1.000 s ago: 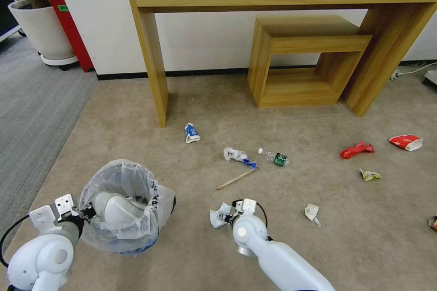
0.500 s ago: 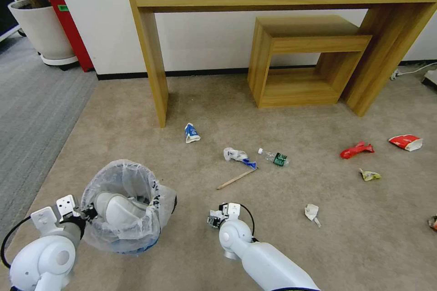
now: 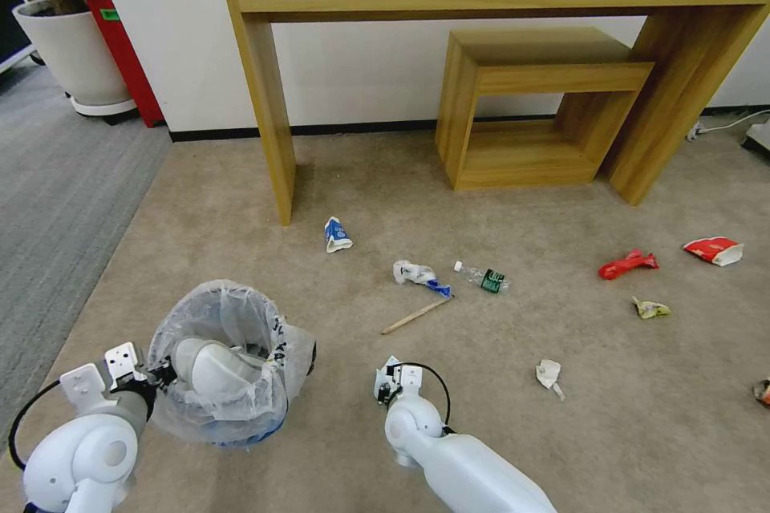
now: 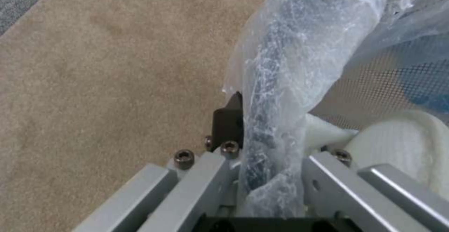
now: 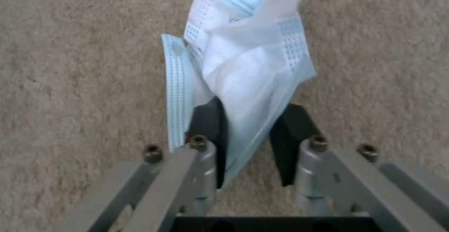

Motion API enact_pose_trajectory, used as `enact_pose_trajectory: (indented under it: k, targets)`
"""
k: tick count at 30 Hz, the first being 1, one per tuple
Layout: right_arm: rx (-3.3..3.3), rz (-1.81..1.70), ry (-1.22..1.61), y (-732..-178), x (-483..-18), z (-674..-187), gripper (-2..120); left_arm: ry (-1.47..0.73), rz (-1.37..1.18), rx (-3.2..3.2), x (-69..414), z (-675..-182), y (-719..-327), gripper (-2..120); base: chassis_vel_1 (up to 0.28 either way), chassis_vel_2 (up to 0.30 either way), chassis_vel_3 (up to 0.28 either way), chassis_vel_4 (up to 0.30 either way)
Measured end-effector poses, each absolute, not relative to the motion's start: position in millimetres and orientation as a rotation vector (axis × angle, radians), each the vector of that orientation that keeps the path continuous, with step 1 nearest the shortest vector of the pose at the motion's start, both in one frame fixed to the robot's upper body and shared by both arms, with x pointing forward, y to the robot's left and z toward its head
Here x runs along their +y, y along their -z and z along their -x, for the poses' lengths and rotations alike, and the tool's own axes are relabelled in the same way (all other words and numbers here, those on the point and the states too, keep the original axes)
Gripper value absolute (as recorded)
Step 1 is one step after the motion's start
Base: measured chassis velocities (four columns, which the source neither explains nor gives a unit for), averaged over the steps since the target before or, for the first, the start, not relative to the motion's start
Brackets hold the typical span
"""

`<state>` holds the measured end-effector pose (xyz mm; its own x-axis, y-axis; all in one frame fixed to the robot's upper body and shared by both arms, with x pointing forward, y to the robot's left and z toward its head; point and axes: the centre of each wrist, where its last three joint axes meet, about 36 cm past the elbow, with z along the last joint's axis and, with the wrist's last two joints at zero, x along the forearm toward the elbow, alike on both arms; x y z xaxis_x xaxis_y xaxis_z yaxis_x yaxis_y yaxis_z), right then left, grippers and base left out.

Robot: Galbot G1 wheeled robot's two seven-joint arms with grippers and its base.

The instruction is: Pick up the trash bin and place the garbage on the floor into it.

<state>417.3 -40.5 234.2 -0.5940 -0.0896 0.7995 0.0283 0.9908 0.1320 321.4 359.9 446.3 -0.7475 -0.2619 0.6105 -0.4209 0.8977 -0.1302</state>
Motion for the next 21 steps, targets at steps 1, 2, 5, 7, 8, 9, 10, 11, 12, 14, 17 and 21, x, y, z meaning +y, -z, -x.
enact_pose_trajectory:
  k: [1, 2, 5, 7, 8, 9, 10, 11, 12, 14, 17, 21]
  targets:
    - [-2.201, -0.043, 0.162, -234.2, -40.5, -417.3, 21, -0.347, -0.489, -2.452, 359.9, -321.4, -446.3, 0, 0.000, 0.000, 0.000, 0.000]
    - [-2.204, -0.049, 0.158, -233.0, -42.3, -416.1, 16, -0.347, -0.489, -2.453, 359.8, -321.4, -446.2, 0, 0.000, 0.000, 0.000, 0.000]
    - [-2.218, -0.053, 0.137, -227.4, -44.1, -412.9, 7, -0.348, -0.490, -2.455, 359.4, -321.1, -446.1, 0, 0.000, 0.000, 0.000, 0.000]
    - [-2.234, -0.062, 0.124, -224.2, -45.9, -408.7, 0, -0.347, -0.490, -2.456, 359.3, -320.3, -446.5, 0, 0.000, 0.000, 0.000, 0.000]
    - [-2.234, -0.062, 0.124, -224.2, -45.9, -408.7, 0, -0.347, -0.490, -2.456, 359.3, -320.3, -446.5, 0, 0.000, 0.000, 0.000, 0.000]
    - [-2.239, -0.066, 0.123, -224.8, -46.7, -407.1, 0, -0.346, -0.492, -2.456, 359.7, -319.9, -446.6, 0, 0.000, 0.000, 0.000, 0.000]
    - [-2.255, -0.080, 0.129, -227.5, -48.3, -405.3, 0, -0.344, -0.493, -2.456, 360.2, -319.4, -446.6, 0, 0.000, 0.000, 0.000, 0.000]
    - [-2.279, -0.099, 0.138, -232.3, -50.4, -404.0, 0, -0.343, -0.494, -2.456, 360.5, -319.1, -446.6, 0, 0.000, 0.000, 0.000, 0.000]
    - [-2.279, -0.099, 0.138, -232.3, -50.4, -404.0, 0, -0.343, -0.494, -2.456, 360.5, -319.1, -446.6, 0, 0.000, 0.000, 0.000, 0.000]
    - [-2.362, -0.154, 0.179, -251.6, -57.4, -402.0, 0, -0.341, -0.494, -2.457, 360.9, -319.1, -446.9, 0, 0.000, 0.000, 0.000, 0.000]
    - [-2.436, -0.204, 0.217, -270.9, -68.3, -399.1, 0, -0.337, -0.493, -2.459, 361.4, -319.7, -447.6, 0, 0.000, 0.000, 0.000, 0.000]
    - [-2.607, -0.341, 0.297, -320.0, -96.4, -394.0, 0, -0.331, -0.486, -2.463, 361.1, -320.9, -449.5, 0, 0.000, 0.000, 0.000, 0.000]
